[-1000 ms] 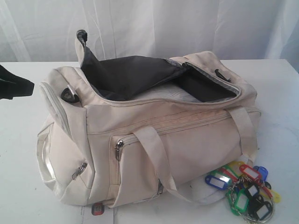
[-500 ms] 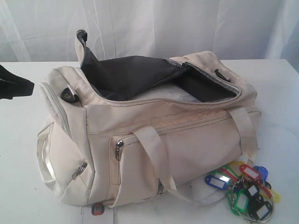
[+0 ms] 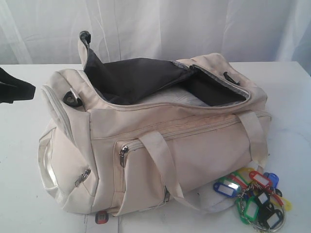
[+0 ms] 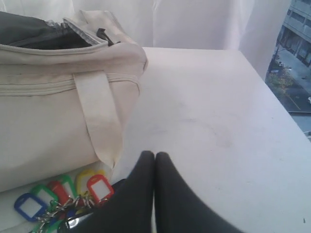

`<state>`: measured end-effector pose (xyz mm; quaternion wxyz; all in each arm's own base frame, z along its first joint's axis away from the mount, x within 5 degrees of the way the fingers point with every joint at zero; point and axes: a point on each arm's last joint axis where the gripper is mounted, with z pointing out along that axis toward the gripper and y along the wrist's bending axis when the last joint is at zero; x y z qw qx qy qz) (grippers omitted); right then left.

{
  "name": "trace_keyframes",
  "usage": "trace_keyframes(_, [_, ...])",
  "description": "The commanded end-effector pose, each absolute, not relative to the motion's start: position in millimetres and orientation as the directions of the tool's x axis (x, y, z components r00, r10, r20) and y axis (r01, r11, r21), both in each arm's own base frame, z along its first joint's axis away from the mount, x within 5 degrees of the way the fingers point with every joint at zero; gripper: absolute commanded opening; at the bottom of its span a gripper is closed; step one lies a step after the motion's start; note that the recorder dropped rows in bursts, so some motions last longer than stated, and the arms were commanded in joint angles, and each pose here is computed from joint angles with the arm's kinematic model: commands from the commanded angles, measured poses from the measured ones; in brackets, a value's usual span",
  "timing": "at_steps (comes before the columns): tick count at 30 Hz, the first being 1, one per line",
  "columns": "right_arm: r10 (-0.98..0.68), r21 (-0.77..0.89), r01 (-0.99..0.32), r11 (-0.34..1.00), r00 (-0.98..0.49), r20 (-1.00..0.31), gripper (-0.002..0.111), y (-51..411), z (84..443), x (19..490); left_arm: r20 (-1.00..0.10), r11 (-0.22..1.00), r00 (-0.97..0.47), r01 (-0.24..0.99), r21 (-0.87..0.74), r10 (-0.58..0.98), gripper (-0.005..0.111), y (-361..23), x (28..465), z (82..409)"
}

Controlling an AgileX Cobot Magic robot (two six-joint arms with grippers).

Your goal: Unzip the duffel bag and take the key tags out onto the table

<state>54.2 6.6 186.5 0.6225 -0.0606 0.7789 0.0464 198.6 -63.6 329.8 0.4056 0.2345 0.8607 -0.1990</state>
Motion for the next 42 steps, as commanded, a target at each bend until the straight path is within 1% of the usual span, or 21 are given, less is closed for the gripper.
trace_keyframes(1, [-0.043, -0.020, -0.109, 0.994, -0.214, -0.976, 0.000, 4.0, 185.5, 54.2, -0.794, 0.806, -0.560, 0.569, -0.162, 0.236, 0.000, -64.0, 195.4, 330.8])
trace_keyframes(5, [-0.029, -0.011, -0.084, 0.996, -0.216, -0.976, 0.000, 2.8, 185.5, 54.3, -0.794, 0.806, -0.560, 0.569, -0.162, 0.236, 0.000, -64.0, 195.4, 330.8])
trace_keyframes(23, [-0.030, -0.011, -0.084, 0.996, -0.220, -0.975, 0.000, 2.8, 185.1, 54.2, -0.794, 0.806, -0.560, 0.569, -0.162, 0.236, 0.000, -64.0, 195.4, 330.8])
trace_keyframes(26, [-0.049, -0.030, -0.092, 0.995, -0.218, -0.975, 0.000, 3.0, 185.1, 54.2, -0.794, 0.806, -0.560, 0.569, -0.162, 0.236, 0.000, -64.0, 195.4, 330.8])
trace_keyframes(27, [-0.134, -0.114, -0.105, 0.988, -0.212, -0.968, 0.000, 2.2, 184.9, 54.2, -0.794, 0.806, -0.560, 0.569, -0.162, 0.236, 0.000, -64.0, 195.4, 330.8])
trace_keyframes(28, [-0.136, -0.114, -0.112, 0.987, -0.214, -0.967, 0.000, 2.5, 184.7, 54.2, -0.793, 0.805, -0.561, 0.570, -0.163, 0.237, 0.000, -64.1, 195.3, 330.8])
trace_keyframes(31, [-0.047, -0.014, -0.140, 0.990, -0.235, -0.971, 0.000, 5.6, 183.5, 53.6, -0.794, 0.806, -0.560, 0.569, -0.162, 0.236, 0.000, -64.0, 195.5, 330.9])
trace_keyframes(42, [-0.048, -0.012, -0.152, 0.988, -0.236, -0.970, 0.000, 6.3, 183.3, 53.5, -0.794, 0.806, -0.560, 0.569, -0.162, 0.236, 0.000, -64.0, 195.5, 330.9])
